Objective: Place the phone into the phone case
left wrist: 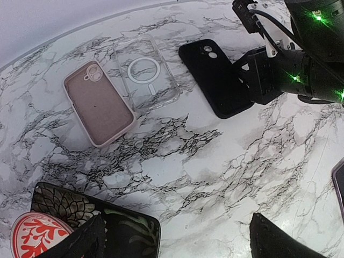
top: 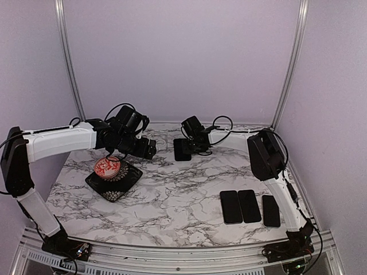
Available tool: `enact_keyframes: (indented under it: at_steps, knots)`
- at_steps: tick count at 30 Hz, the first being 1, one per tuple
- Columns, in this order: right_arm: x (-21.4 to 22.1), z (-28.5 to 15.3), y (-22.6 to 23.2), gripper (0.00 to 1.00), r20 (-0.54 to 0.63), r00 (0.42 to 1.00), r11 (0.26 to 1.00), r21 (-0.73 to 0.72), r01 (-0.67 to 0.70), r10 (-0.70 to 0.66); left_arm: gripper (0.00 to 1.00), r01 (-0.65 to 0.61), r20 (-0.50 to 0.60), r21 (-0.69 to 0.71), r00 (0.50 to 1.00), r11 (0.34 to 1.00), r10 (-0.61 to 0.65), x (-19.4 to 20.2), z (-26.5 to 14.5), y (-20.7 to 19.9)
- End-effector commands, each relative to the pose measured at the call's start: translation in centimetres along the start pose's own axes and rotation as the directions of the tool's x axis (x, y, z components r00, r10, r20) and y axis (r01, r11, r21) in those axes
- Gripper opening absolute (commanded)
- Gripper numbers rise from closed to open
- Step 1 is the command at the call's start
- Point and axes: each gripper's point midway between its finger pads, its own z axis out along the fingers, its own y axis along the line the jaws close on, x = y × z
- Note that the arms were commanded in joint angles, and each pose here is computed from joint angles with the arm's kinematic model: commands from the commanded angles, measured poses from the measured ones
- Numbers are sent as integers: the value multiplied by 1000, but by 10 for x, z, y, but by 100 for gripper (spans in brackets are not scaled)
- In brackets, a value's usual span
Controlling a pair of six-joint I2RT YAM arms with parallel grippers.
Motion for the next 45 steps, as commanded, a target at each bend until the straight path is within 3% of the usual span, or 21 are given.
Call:
enact_keyframes:
  at_steps: [1,6,16,20,27,30,34,35,37,41,45]
  knots:
    - [-6,-16,-2,0,-14,1000,1000,-18,-20,20,94,-7,22,13,1000,1000,6,-3,-12,0]
    - [-4,-68,1,0,2,1000,999,-31,10,-10,94,-9,31,21,999,1000,8,-5,-17,0]
    - [129,-172,2,0,-148,986,997,0,76,-75,94,-2,19,58,1000,998,1,-3,-17,-7]
    - [183,-195,6,0,-228,971,997,-2,79,-77,94,1,16,60,1000,998,-2,-2,-17,-7]
    - [215,-205,21,1,-318,942,994,-48,93,-104,94,-1,15,59,1000,998,0,-1,-17,-6]
    - [209,-216,19,42,-329,936,992,-46,118,-127,94,0,17,58,1000,998,-1,-1,-17,-6]
    - [197,-243,-6,83,-335,933,990,19,142,-128,94,-1,12,63,1000,998,0,0,-16,-7]
    - [200,-248,-16,87,-356,927,990,30,138,-119,94,0,10,66,1000,998,-1,0,-16,-8]
    - [209,-256,-33,89,-391,916,993,33,113,-91,94,2,10,69,1000,998,-3,0,-16,-8]
    - [239,-264,-59,78,-461,887,1000,1,11,-9,94,1,0,72,1000,997,-1,3,-13,-9]
    - [248,-269,-75,76,-470,880,997,-2,-79,69,93,4,-8,79,1000,997,-3,4,-11,-10]
